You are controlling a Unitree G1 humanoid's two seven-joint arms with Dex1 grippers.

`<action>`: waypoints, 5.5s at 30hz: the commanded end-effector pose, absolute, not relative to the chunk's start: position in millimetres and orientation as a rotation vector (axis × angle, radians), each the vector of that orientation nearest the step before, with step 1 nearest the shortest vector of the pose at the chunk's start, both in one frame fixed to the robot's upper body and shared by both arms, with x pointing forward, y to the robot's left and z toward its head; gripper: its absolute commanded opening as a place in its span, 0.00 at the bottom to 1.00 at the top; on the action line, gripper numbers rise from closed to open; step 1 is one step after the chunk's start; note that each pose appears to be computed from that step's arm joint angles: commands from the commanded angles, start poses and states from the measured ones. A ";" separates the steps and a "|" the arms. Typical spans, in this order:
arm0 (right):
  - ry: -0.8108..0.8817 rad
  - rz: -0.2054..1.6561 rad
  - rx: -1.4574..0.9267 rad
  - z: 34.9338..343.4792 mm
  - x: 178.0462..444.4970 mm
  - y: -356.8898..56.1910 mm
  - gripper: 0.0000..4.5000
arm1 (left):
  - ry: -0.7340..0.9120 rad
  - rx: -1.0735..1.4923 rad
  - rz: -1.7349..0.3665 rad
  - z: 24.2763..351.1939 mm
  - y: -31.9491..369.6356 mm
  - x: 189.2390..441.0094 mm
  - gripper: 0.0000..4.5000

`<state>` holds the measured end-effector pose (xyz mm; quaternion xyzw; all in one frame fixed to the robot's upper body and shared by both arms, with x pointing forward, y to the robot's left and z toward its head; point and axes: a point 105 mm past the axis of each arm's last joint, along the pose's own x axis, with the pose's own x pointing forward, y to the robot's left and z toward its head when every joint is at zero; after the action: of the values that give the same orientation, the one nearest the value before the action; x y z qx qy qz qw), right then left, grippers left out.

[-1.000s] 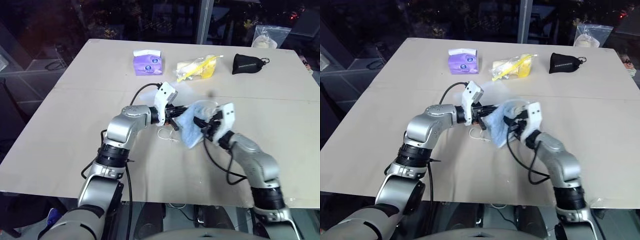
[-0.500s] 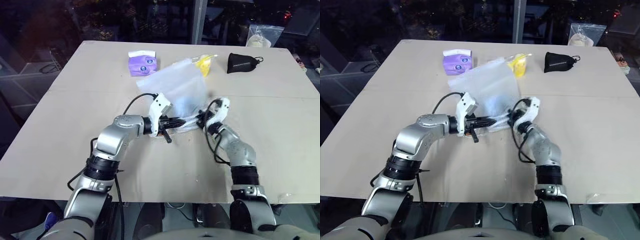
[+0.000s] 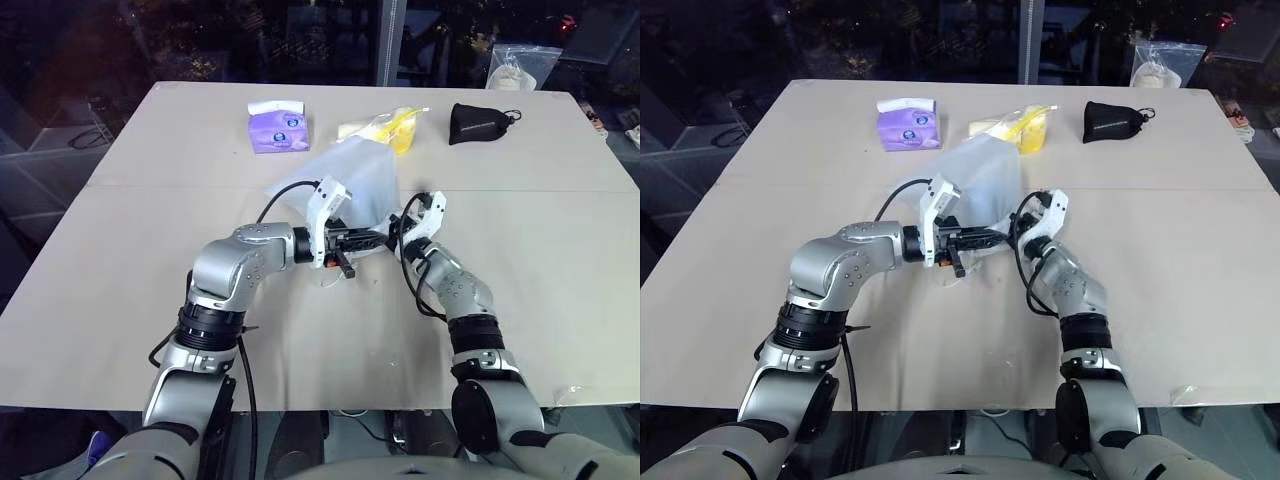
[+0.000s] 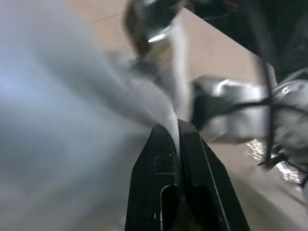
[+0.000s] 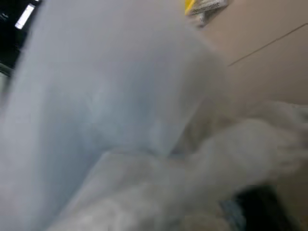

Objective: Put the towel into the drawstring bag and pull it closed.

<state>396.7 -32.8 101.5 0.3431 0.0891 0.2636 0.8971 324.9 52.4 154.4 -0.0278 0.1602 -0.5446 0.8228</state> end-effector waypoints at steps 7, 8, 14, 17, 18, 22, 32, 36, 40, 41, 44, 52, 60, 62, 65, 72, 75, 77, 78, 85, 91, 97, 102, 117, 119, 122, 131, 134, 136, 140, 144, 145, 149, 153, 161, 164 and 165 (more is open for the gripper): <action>0.117 0.685 0.360 118.8 350.0 -49.0 0.70 | 0.284 -0.085 -1.068 172.7 71.3 347.6 0.00; 0.121 0.703 0.343 118.5 345.1 -48.6 0.83 | 0.283 -0.084 -1.068 173.1 71.8 348.2 0.00; 0.165 0.682 0.190 107.9 335.9 -43.6 0.99 | 0.286 -0.054 -1.088 173.0 73.2 345.2 0.00; 0.169 0.660 0.198 102.8 342.5 -38.3 0.94 | 0.293 -0.047 -1.101 171.8 73.6 342.0 0.00; 0.168 0.662 0.181 100.8 345.1 -35.1 0.88 | 0.297 -0.046 -1.105 171.2 73.7 341.1 0.00; 0.097 0.677 0.127 99.2 366.0 -12.7 0.52 | 0.323 -0.025 -1.132 164.5 72.9 334.6 0.00; 0.041 0.840 0.598 109.8 391.1 20.6 0.01 | 0.380 0.020 -1.224 132.4 85.0 309.4 0.00; 0.032 0.870 0.894 121.8 396.3 19.2 0.01 | 0.348 -0.022 -1.252 137.6 80.9 302.6 0.00; 0.049 1.020 0.654 110.1 374.5 35.5 0.01 | 0.258 -0.095 -1.246 163.8 77.7 308.3 0.00; 0.044 1.023 0.538 104.2 370.8 35.4 0.01 | 0.234 -0.109 -1.243 171.2 76.9 310.7 0.00; -0.026 0.996 0.376 105.7 361.3 22.6 0.28 | 0.190 -0.109 -1.215 182.9 75.1 320.4 0.00; -0.094 0.753 0.076 128.3 339.3 -41.4 0.59 | 0.118 -0.003 -1.111 193.6 95.9 358.6 0.00; 0.020 0.675 -0.198 127.2 315.0 -78.3 1.00 | 0.017 0.135 -1.090 226.4 111.8 383.4 0.00; 0.053 0.667 -0.101 126.4 315.4 -78.0 1.00 | -0.027 0.135 -1.079 238.7 107.8 388.0 0.00; 0.040 0.622 -0.029 129.2 328.9 -75.2 1.00 | -0.059 0.144 -1.117 243.1 93.4 382.6 0.00; 0.027 0.600 -0.110 129.0 333.4 -75.1 1.00 | -0.046 0.126 -1.091 235.8 97.2 381.4 0.00; 0.046 0.621 -0.116 125.6 329.5 -74.4 1.00 | -0.045 0.108 -1.083 236.6 102.2 381.6 0.00; 0.075 0.622 -0.096 120.3 329.5 -73.0 1.00 | -0.038 0.090 -1.072 237.0 109.3 382.0 0.00; 0.084 0.637 -0.080 119.2 328.3 -69.7 1.00 | -0.036 0.083 -1.067 237.4 113.0 381.6 0.00; 0.035 0.817 0.059 142.8 309.5 -42.7 1.00 | -0.082 -0.074 -1.032 263.6 132.7 381.2 0.00; 0.019 0.845 0.061 150.9 307.2 -45.0 1.00 | -0.110 -0.142 -1.041 276.0 131.7 378.6 0.00; 0.056 0.856 0.018 144.2 305.8 -47.1 1.00 | 0.045 -0.203 -0.965 225.4 143.4 377.9 0.00; 0.102 0.715 -0.125 116.0 332.9 -51.6 1.00 | 0.060 -0.254 -0.976 222.8 142.5 368.1 0.00; 0.065 0.587 -0.195 100.2 414.8 -20.4 0.73 | 0.039 -0.189 -0.957 224.3 150.6 362.7 0.00; 0.035 0.587 -0.223 103.5 417.9 -18.5 0.52 | 0.035 -0.181 -0.965 224.2 151.6 359.7 0.00; -0.035 0.620 -0.179 118.1 415.6 -13.1 0.23 | 0.035 -0.169 -0.984 222.7 152.4 355.0 0.00; -0.166 0.528 -0.211 171.9 363.4 -82.4 0.01 | 0.017 -0.135 -1.067 224.7 139.8 361.7 0.00; -0.162 0.472 -0.236 186.2 342.1 -102.3 0.01 | 0.028 -0.103 -1.109 219.0 129.2 368.6 0.00; -0.143 0.438 -0.256 188.1 334.9 -108.7 0.01 | 0.032 -0.039 -1.106 212.4 124.3 377.1 0.00; -0.099 0.391 -0.248 181.4 331.2 -112.2 0.00 | 0.062 0.020 -1.204 203.8 120.7 372.2 0.20; -0.085 0.377 -0.232 178.3 329.2 -110.4 0.00 | 0.130 0.006 -1.155 199.7 148.5 366.9 0.60; -0.084 0.375 -0.230 178.3 328.8 -110.5 0.00 | 0.160 -0.016 -1.171 200.4 156.4 358.2 0.67; -0.075 0.378 -0.223 176.8 328.4 -111.9 0.00 | 0.210 0.022 -1.134 198.1 186.4 333.8 0.67; -0.055 0.399 -0.222 172.9 328.7 -112.7 0.00 | 0.247 0.117 -1.108 179.0 194.8 318.6 0.67; -0.043 0.420 -0.226 174.5 329.3 -117.1 0.00 | 0.227 0.323 -1.108 122.9 171.0 299.0 0.67; -0.036 0.419 -0.226 173.6 328.8 -117.8 0.00 | 0.178 0.329 -1.089 116.8 156.4 306.8 0.67; -0.035 0.418 -0.225 173.7 328.5 -118.0 0.00 | 0.172 0.340 -1.090 113.5 152.3 308.5 0.67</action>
<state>330.4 -115.8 157.0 -0.1091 0.0116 0.2103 0.9715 303.6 155.0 103.8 0.1331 0.1071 -0.5198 0.8371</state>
